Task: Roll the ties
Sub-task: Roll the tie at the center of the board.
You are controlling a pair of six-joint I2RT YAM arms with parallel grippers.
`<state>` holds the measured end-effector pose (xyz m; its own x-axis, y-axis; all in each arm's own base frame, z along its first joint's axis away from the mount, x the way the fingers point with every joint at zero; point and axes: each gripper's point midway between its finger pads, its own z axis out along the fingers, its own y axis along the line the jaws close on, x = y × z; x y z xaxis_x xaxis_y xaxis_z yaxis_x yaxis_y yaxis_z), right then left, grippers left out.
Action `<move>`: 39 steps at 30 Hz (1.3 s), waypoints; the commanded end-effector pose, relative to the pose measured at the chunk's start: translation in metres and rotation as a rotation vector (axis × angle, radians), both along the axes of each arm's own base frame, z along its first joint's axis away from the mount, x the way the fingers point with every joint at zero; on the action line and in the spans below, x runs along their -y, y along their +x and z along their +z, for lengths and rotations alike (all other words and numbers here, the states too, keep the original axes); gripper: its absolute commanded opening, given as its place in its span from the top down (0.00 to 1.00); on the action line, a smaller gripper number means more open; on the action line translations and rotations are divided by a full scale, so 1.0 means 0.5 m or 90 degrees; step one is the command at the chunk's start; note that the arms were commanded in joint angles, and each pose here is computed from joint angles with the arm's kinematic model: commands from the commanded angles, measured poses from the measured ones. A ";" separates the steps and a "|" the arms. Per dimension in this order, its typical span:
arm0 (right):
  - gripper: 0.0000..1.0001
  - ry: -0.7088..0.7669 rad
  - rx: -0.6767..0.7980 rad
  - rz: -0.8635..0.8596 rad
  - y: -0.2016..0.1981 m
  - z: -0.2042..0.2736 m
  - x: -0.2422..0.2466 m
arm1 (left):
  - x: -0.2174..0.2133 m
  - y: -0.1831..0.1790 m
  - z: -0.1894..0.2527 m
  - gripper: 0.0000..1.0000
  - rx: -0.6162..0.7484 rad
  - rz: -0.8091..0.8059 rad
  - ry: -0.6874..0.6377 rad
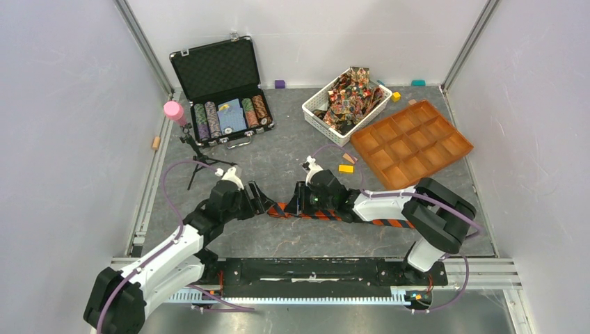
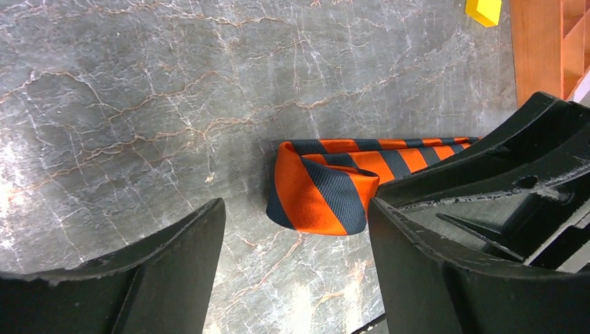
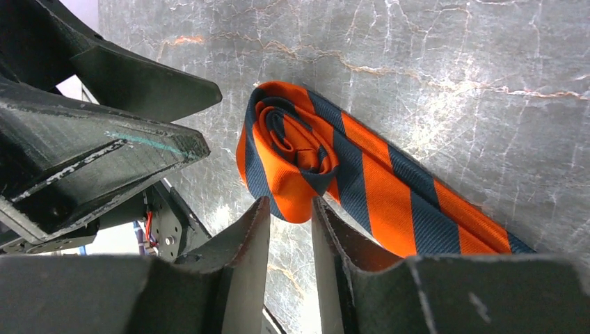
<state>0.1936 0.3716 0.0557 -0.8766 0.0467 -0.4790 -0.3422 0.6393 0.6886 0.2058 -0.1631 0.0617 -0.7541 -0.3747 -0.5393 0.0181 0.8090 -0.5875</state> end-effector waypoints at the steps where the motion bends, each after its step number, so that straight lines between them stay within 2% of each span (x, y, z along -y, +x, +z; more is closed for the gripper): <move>1: 0.66 0.023 0.018 -0.015 0.023 0.023 -0.024 | 0.019 0.003 0.011 0.20 0.023 -0.025 -0.025; 16: 0.68 -0.020 0.013 -0.036 0.048 -0.021 -0.011 | 0.039 -0.004 -0.001 0.20 0.033 -0.071 -0.042; 27: 0.69 -0.055 0.002 -0.059 0.068 -0.048 0.012 | 0.037 0.011 -0.014 0.21 0.038 -0.068 -0.020; 39: 0.70 -0.075 -0.003 -0.063 0.081 -0.061 0.026 | 0.034 0.058 0.022 0.17 0.124 -0.063 0.008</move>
<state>0.2244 0.3610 0.0284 -0.8817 0.0771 -0.4655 -0.2714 0.7242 0.6340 0.2141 -0.1724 0.0481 -0.7467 -0.3210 -0.5826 0.1049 0.8081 -0.5796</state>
